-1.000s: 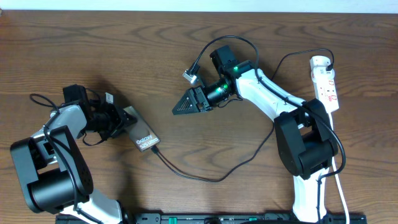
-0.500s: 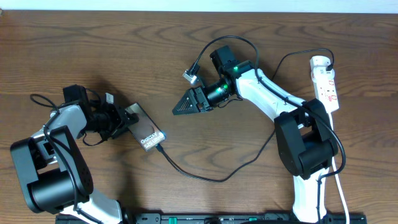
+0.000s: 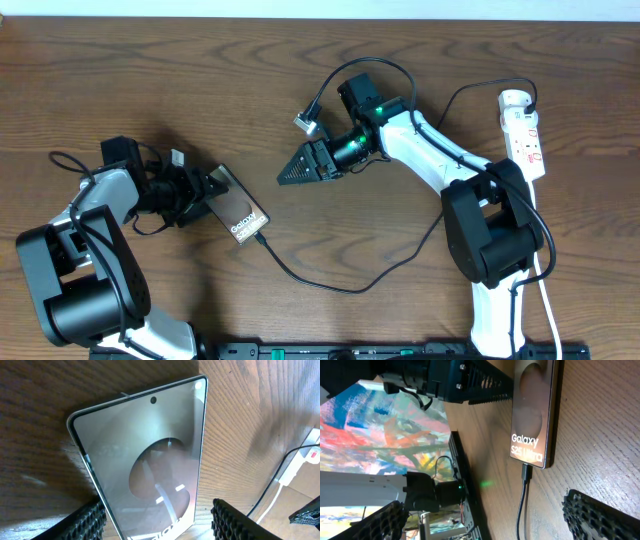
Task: Plug charger to phone and switch on socket
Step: 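Move the right gripper toward the white power strip at top right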
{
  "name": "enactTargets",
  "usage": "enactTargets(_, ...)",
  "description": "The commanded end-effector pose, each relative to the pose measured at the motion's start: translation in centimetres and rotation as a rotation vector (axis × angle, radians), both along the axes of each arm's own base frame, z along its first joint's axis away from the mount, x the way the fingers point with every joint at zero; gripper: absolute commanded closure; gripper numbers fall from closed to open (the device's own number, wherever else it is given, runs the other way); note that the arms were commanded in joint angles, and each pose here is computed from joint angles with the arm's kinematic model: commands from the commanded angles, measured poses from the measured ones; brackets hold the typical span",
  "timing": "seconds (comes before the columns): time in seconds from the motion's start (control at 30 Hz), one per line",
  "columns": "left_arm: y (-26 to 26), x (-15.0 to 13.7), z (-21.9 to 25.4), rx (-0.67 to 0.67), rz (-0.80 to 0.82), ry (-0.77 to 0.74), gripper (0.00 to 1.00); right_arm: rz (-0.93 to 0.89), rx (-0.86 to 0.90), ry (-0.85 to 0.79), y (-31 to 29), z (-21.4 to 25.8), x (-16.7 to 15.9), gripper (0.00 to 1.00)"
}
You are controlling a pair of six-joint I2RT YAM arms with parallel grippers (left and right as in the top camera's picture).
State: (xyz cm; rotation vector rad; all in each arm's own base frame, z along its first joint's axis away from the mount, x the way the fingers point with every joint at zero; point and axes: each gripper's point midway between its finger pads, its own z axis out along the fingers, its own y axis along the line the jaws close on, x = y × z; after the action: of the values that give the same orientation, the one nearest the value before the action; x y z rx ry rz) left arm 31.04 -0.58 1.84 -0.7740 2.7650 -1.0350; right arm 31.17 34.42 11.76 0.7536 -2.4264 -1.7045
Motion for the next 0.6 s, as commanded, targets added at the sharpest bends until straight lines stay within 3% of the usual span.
enactTargets(0.0, 0.8, -1.2, -1.4, 0.068, -0.004, 0.061, 0.25, 0.001, 0.019, -0.025, -0.1, 0.7, 0.4, 0.01)
enactTargets(0.17, 0.9, -1.4, -1.1, 0.072, -0.002, 0.067, 0.12, 0.004, 0.016, -0.022, -0.3, 0.6, 0.3, 0.01)
enactTargets(0.43, 0.9, -1.8, 2.0, 0.089, 0.004, 0.019, 0.11, -0.029, -0.076, -0.043, -1.3, -0.9, 1.0, 0.01)
enactTargets(0.57, 0.7, -1.8, 5.8, 0.117, 0.008, -0.084, 0.11, -0.152, -0.376, -0.032, -5.1, -4.9, 2.7, 0.01)
